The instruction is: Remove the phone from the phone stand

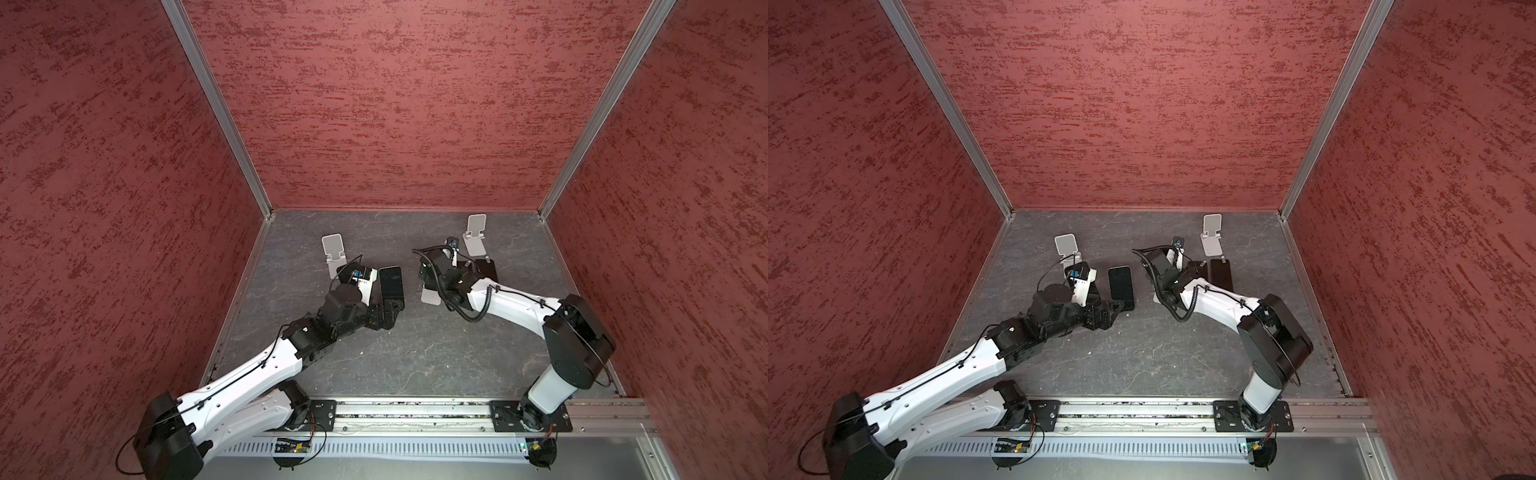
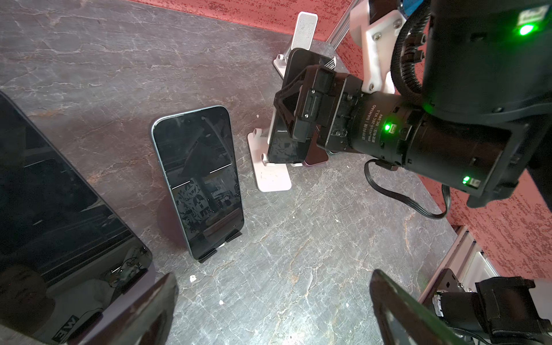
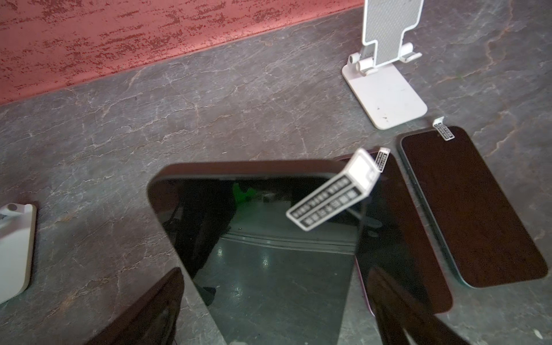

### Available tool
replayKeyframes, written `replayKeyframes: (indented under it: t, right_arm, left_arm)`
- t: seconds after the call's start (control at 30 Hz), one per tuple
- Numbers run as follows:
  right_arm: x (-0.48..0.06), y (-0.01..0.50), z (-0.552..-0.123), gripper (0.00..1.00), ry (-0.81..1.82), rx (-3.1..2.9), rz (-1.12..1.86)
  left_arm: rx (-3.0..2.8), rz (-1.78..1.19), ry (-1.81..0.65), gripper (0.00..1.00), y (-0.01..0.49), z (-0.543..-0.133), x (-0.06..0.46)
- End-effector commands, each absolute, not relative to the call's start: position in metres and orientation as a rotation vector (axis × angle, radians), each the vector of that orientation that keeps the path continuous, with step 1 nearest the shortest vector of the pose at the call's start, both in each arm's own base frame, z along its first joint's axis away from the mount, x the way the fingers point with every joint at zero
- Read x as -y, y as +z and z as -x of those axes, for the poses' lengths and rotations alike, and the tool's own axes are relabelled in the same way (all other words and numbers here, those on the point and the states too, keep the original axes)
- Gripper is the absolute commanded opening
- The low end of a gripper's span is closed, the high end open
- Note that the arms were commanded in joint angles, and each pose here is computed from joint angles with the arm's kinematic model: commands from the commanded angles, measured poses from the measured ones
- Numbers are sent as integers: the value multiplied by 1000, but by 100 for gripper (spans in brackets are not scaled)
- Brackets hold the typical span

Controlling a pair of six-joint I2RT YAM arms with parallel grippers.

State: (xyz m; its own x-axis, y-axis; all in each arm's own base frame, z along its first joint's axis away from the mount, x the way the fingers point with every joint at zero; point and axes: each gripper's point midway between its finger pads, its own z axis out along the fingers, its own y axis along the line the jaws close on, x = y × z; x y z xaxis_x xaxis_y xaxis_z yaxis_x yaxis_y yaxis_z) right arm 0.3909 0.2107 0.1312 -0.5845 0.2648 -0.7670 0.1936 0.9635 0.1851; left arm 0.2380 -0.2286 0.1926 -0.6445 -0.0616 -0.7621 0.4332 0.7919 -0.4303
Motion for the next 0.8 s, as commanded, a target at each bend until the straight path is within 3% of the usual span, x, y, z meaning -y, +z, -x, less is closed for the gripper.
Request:
replayKeyframes:
  t: [0.0,0.77]
  right_arm:
    - [-210,142,-399,95,95,-2148,-382]
    - [-208,133,-400,80,33,-2126,-384]
  left_arm:
    - [-2126,-296,-770,100,197,-239,228]
    - [-2145,-282,-769,100,189,-240,223]
